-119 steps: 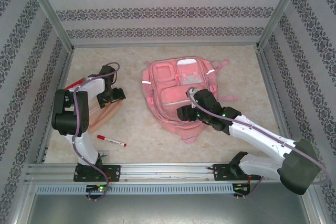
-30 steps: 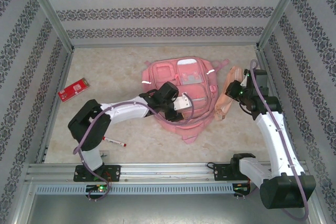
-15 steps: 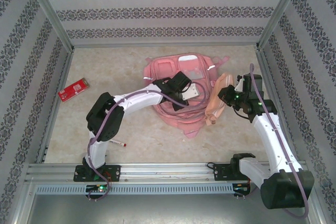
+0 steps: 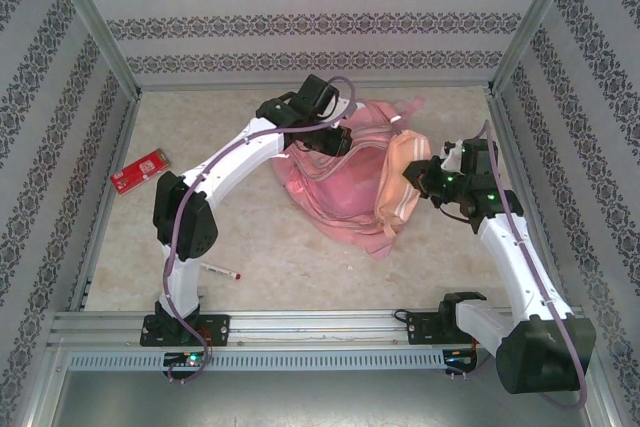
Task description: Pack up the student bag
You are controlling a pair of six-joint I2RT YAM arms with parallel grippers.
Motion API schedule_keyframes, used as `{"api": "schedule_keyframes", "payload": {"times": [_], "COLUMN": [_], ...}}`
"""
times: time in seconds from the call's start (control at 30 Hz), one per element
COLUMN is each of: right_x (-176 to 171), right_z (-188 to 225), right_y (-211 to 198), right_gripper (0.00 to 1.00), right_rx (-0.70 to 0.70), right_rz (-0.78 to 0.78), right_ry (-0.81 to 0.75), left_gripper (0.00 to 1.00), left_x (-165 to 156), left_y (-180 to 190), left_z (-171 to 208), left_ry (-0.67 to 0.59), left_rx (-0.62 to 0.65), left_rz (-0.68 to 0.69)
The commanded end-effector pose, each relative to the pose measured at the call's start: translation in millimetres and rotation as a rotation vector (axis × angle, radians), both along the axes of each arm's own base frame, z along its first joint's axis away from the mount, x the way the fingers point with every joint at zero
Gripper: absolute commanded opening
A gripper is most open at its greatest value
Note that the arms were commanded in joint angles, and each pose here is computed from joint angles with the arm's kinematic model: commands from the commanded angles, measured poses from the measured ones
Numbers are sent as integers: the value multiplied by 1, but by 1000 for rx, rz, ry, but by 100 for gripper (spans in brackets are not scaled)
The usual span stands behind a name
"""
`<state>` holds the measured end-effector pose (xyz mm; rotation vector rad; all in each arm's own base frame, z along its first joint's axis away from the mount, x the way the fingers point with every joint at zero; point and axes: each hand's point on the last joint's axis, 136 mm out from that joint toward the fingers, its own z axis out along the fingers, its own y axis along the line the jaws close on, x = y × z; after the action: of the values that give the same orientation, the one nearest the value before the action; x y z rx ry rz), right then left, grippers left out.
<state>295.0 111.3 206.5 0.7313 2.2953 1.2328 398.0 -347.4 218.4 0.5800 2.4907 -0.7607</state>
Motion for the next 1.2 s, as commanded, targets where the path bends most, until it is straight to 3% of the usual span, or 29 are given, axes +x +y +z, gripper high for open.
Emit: {"api": "schedule_keyframes", "payload": {"times": [0.0,0.53,0.7,0.93,1.17], "right_x": [0,38,68,117,179], "right_z": [-21,-35,-37,-53,-69], "right_y": [7,-11,28,71,115], "right_gripper": [8,9,9,8,3], "right_rx": [109,102,165,180,357], "right_rz": [-30,-174,-117,-197,-258], "right_ry": [104,75,44,-19,-112], "left_gripper": [0,0,0,0,0], "left_x": [1,3,-5,-2,-4], "left_y": [-5,0,-9,-1,-2], "left_z": [65,66,77,89,108], "left_ry": [-27,-112,-89,-104,-141], "left_rx": [-187,-191,-262,-287,-328], "left_rz": [105,94,58,133,118]}}
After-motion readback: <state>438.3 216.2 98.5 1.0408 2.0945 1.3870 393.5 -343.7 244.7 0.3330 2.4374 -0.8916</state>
